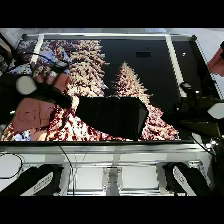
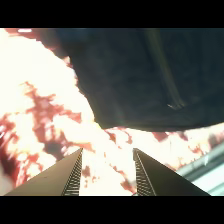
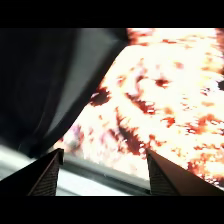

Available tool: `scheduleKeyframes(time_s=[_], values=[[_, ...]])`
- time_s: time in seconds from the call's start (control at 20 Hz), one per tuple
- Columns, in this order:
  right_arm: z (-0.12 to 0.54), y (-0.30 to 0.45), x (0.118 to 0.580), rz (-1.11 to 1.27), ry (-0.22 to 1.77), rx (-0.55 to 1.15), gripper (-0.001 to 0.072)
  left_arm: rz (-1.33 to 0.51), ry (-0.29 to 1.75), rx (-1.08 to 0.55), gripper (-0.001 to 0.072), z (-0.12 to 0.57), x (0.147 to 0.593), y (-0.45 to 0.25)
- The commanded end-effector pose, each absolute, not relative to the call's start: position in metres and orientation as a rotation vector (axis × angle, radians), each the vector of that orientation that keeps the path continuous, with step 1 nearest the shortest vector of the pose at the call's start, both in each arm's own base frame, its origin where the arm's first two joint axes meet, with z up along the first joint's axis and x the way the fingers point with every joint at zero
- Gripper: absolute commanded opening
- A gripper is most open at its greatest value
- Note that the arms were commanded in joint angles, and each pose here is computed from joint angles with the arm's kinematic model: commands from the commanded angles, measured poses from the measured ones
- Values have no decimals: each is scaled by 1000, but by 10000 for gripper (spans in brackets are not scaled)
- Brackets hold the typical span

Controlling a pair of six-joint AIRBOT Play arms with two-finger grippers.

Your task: Fold the clothes and pants, and hang the long-sleeved shirts on hangers.

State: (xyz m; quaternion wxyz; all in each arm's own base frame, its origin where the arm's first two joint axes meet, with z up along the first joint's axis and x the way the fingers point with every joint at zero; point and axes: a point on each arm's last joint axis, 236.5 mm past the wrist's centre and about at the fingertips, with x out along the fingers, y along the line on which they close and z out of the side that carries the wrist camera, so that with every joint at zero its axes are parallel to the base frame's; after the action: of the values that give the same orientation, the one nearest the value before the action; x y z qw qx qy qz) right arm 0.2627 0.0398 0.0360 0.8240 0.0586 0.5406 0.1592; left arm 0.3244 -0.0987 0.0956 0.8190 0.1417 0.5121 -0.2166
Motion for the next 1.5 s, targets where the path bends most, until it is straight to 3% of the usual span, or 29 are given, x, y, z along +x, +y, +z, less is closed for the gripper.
scheduleKeyframes(time_s=[0.0,0.15,0.3,0.4,0.55,0.6,0.65,0.7,1.2,1.45], values=[[31,30,273,297,1038,402,587,-281,1015,154,389,123,310,-49],[-4,57,271,394,1061,615,589,-190,1021,104,389,113,288,-19],[-20,76,282,485,1076,776,674,-142,1045,73,390,97,273,-5],[-32,84,290,505,1092,823,680,-139,1062,68,390,90,270,-3],[-60,93,293,476,1154,816,680,-139,1065,67,392,89,269,-3],[-68,94,296,460,1161,796,680,-139,1065,67,470,89,269,-3],[-73,96,298,447,1164,777,680,-139,1066,66,598,89,269,-3],[-77,99,300,441,1166,757,680,-140,1067,66,649,89,269,-4],[-103,106,304,386,1200,704,677,-144,1087,65,649,87,265,-4],[-103,134,304,466,1236,664,676,-144,1087,65,649,87,265,-4]])
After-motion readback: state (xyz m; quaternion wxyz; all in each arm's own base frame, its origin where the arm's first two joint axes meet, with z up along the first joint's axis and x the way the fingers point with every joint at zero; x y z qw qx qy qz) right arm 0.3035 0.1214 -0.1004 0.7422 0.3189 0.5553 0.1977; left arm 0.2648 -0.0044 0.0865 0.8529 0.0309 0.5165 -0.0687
